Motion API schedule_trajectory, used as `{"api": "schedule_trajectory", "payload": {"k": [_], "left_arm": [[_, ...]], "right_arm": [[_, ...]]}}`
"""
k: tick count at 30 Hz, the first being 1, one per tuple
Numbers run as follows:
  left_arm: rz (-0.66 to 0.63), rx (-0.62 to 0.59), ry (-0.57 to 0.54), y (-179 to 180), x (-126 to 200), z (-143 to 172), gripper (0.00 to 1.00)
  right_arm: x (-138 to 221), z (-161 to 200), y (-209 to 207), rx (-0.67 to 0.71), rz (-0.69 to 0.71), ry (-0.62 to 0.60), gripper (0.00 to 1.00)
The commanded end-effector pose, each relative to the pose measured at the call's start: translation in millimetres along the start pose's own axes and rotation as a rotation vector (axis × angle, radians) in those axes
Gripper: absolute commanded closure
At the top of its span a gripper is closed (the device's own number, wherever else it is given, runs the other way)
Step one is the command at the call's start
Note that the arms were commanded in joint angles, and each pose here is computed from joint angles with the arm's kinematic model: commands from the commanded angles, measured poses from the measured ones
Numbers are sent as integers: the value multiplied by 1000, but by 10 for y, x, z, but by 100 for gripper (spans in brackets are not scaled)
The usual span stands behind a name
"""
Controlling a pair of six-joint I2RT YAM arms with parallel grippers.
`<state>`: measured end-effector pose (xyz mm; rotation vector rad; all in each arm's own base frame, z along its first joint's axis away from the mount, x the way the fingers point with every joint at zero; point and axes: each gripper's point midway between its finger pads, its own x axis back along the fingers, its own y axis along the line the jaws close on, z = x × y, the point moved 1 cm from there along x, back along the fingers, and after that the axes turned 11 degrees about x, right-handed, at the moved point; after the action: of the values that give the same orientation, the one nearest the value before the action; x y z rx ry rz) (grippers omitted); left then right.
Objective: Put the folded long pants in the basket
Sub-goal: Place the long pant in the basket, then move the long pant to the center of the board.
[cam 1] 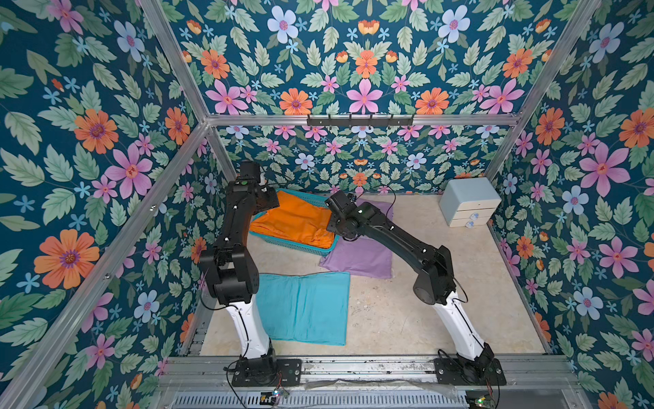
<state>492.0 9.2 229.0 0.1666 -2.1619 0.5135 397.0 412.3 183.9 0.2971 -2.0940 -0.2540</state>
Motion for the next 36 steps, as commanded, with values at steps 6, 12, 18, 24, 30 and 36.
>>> {"api": "schedule_trajectory", "payload": {"k": [6,12,18,24,30,36], "left_arm": [[4,44,-65,230,554,585,43],[-70,106,-24,611,591,1306,42],[-163,193,-6,936,531,1749,41],[-102,228,17,887,515,1905,42],[-47,237,58,811,510,2011,44],[70,248,141,634,454,2227,47]], "right_arm": [[920,469,-196,22,-120,-27,38],[800,1211,-590,-23,-172,-1,34],[445,1931,-427,42,-251,110,34],[-23,2347,-409,17,-238,204,38],[-227,2526,-526,25,-183,259,49],[-352,2507,-778,-105,-264,271,90]]}}
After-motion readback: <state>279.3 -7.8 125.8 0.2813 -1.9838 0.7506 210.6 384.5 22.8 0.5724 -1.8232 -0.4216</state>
